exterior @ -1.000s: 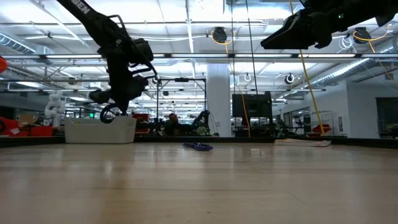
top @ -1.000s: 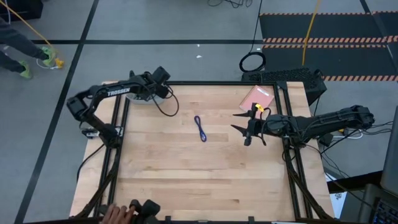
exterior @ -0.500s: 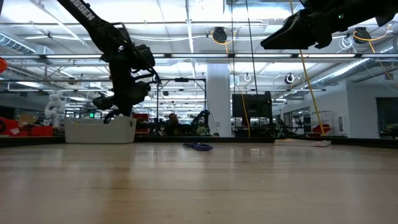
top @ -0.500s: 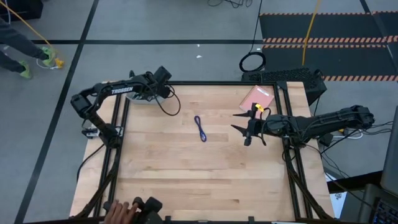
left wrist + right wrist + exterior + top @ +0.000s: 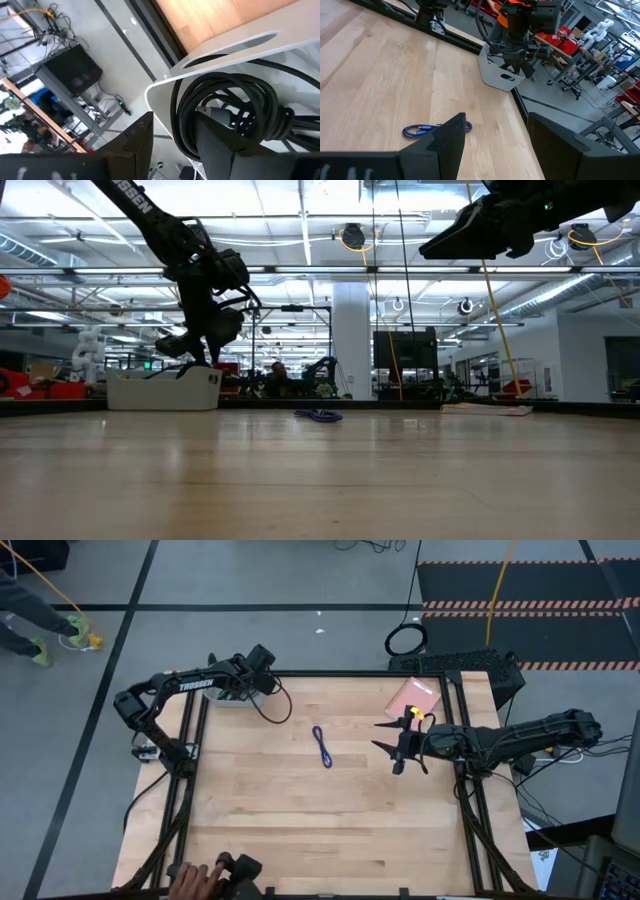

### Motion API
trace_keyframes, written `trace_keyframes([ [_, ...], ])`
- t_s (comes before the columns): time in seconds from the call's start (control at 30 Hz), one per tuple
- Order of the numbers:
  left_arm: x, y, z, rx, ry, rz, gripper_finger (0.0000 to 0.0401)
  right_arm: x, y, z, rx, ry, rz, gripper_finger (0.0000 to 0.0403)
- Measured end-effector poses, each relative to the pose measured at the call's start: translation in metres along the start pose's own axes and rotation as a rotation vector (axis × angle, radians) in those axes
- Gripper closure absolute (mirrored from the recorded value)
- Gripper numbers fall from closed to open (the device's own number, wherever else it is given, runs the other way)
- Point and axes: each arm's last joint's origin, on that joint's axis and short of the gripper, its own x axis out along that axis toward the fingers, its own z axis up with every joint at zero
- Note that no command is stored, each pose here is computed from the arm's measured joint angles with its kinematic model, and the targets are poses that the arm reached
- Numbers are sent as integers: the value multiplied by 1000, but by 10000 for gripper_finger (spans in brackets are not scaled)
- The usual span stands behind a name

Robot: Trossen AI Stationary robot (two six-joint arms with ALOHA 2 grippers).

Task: Pick and place USB-C Cables
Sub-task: Put the black charger cable into the white bin, then put the blue charger cable into the white bin

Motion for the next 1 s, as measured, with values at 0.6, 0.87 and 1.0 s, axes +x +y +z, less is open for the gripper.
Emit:
trace_keyframes([
  [0.6,-3,-6,0,-227,129,-21,183,0,0,0,0,0,0,195],
  [0.87,-31,-4,13,-312,150,76,174,0,0,0,1,0,0,195],
  [1.0,-54,-2,17,-516,94,155,174,0,0,0,1,0,0,195],
])
